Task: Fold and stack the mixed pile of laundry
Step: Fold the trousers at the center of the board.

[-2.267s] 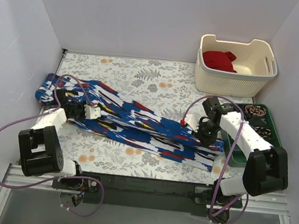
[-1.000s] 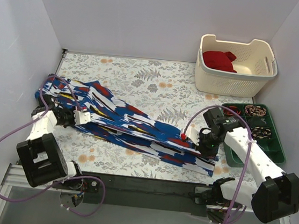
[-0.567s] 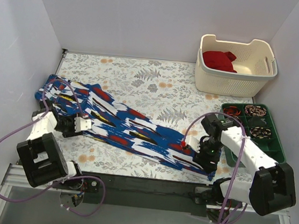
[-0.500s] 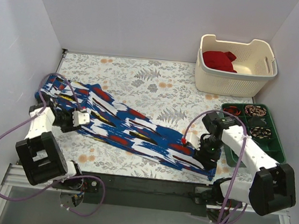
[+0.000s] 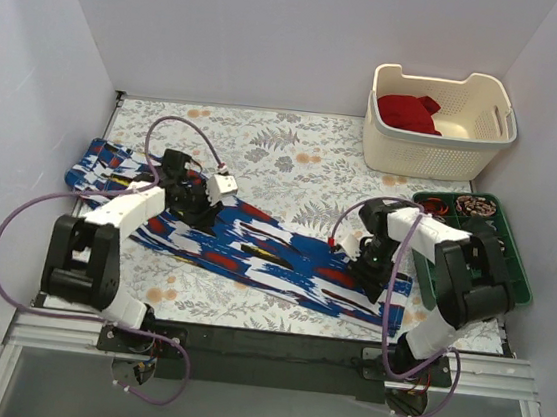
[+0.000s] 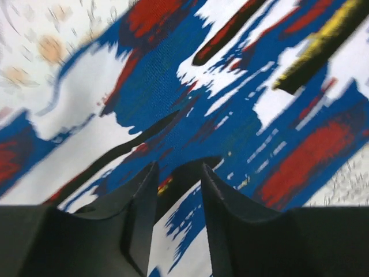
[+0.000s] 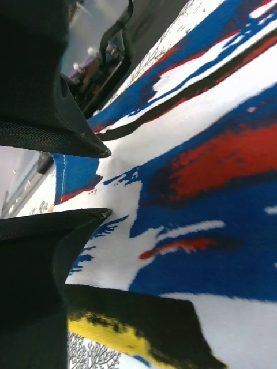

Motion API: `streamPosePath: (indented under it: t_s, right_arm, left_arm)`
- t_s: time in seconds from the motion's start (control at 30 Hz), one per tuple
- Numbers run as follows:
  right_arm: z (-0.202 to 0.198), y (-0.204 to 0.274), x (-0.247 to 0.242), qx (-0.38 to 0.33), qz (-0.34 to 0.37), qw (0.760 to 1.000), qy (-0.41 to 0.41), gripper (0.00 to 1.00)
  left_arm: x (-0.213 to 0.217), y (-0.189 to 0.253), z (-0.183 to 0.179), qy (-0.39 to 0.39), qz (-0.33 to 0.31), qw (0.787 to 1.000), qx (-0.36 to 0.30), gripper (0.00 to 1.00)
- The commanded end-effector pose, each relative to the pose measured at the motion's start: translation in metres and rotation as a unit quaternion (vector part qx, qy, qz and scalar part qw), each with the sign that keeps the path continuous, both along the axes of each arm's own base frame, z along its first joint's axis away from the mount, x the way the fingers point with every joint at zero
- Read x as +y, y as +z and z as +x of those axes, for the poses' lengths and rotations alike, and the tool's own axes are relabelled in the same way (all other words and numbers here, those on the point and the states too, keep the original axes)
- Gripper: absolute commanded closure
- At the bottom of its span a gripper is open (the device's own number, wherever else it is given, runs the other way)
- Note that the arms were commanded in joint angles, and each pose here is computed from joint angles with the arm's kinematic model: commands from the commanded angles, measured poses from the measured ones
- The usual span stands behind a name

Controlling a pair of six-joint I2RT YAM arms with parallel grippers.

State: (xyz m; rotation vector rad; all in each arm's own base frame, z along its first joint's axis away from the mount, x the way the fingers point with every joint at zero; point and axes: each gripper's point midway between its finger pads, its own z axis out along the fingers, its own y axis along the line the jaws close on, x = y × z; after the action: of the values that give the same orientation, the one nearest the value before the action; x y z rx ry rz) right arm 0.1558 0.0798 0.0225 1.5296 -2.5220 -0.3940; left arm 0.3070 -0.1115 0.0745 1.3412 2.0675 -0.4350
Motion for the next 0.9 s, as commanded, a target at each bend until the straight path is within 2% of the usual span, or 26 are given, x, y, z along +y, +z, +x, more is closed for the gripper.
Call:
streamPosePath:
  t_s: [0.0,0.1,0.17,0.27,0.37,0.47,0.5,0.57,0.63,0.7,0.87]
  right_arm:
    - [0.035,-0.026,-0.003,-0.045,-0.045,0.997,-0.032,0.53]
    - [0.068,-0.036,0.003,-0.066,-0.061,0.995,-0.042,0.52]
    - [0.102,-0.035,0.017,-0.09,-0.051,0.994,-0.048,0.52]
    - [0.155,-0.022,0.037,-0.132,-0.039,0.988,-0.062,0.52]
    - [0.182,0.006,0.055,-0.155,-0.011,0.985,-0.075,0.49]
    - [0.165,0.04,0.066,-0.149,0.038,0.984,-0.09,0.46]
    - [0.156,0.049,0.07,-0.143,0.062,0.983,-0.093,0.46]
    - [0.139,0.07,0.063,-0.157,0.079,0.979,-0.1,0.46]
    - [0.115,0.062,0.048,-0.143,0.071,0.982,-0.098,0.48]
    - [0.101,0.055,0.032,-0.151,0.053,0.985,-0.071,0.5]
    - [0.103,0.043,0.023,-0.169,0.043,0.984,-0.033,0.55]
  left_arm:
    - [0.024,-0.049,0.016,0.178,0.042,0.98,0.078,0.71]
    - [0.052,-0.066,0.025,0.242,0.053,0.964,0.097,0.75]
    - [0.079,-0.075,0.034,0.284,0.062,0.95,0.117,0.8]
    - [0.117,-0.086,0.038,0.34,0.068,0.928,0.14,0.81]
    - [0.123,-0.075,0.043,0.324,0.047,0.936,0.13,0.8]
    - [0.101,-0.038,0.047,0.271,-0.007,0.958,0.091,0.7]
    - [0.093,-0.016,0.048,0.251,-0.029,0.965,0.069,0.64]
    - [0.068,0.0,0.046,0.203,-0.038,0.977,0.044,0.61]
    - [0.039,0.012,0.034,0.143,-0.036,0.989,0.002,0.58]
    - [0.023,0.012,0.022,0.095,-0.031,0.995,-0.022,0.56]
    - [-0.004,-0.01,-0.021,0.006,-0.011,1.0,-0.022,0.56]
